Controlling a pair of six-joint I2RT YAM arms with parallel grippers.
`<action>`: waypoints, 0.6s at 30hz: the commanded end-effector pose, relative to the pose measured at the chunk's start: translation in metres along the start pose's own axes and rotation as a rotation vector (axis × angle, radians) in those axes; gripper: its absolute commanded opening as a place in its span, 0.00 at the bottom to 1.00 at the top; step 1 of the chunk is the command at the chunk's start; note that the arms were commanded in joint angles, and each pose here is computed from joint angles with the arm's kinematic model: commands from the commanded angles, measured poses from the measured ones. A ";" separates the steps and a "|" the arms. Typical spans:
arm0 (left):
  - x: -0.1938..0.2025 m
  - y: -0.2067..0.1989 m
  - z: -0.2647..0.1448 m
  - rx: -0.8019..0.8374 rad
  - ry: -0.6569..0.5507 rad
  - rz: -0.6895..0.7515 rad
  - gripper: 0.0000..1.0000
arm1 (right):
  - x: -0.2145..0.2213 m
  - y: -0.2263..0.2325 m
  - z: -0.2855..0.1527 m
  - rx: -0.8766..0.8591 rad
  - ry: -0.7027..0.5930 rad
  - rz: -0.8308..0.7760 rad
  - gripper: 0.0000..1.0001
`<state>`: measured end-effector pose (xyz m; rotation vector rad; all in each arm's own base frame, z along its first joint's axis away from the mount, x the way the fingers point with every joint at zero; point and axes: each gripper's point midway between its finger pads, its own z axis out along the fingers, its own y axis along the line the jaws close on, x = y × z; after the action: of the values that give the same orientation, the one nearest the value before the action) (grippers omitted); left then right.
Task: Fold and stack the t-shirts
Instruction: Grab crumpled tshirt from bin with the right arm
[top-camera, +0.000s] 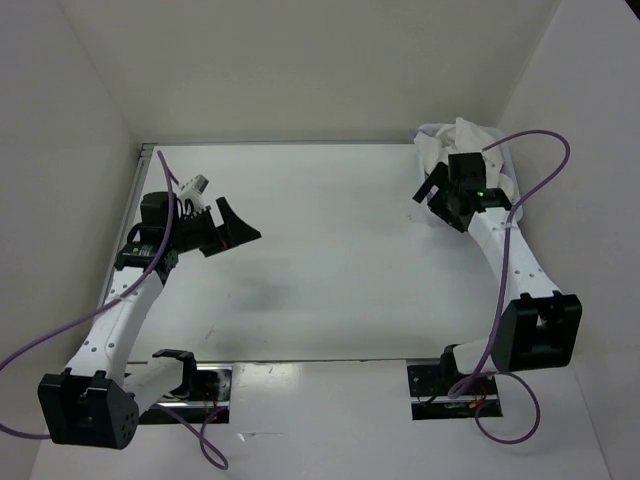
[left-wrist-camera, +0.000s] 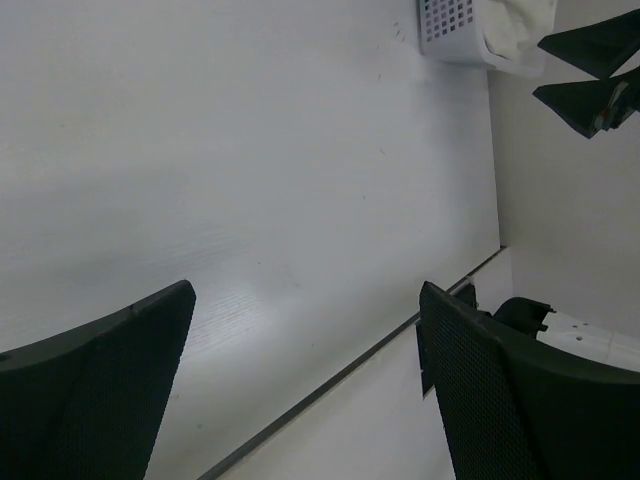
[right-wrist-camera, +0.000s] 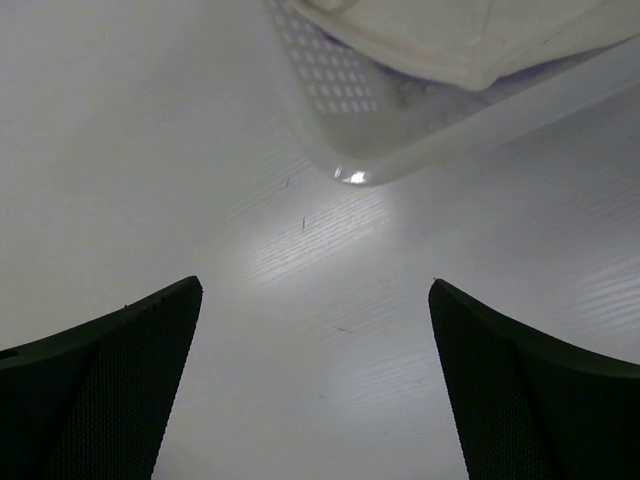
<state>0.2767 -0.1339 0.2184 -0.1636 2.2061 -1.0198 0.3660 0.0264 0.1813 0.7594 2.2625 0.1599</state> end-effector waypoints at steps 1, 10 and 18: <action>-0.011 -0.022 -0.003 0.106 -0.017 0.081 1.00 | -0.049 0.000 0.007 -0.024 -0.092 0.019 1.00; -0.003 -0.028 0.004 0.155 -0.007 0.095 0.52 | -0.090 -0.007 0.075 0.083 -0.157 0.081 0.27; 0.001 -0.019 0.010 0.137 0.000 0.061 0.73 | -0.095 0.010 0.126 0.067 -0.111 0.073 0.59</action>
<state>0.2758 -0.1506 0.2262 -0.0431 2.1398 -1.1066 0.4712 -0.0306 0.1237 0.8990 2.2500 0.0291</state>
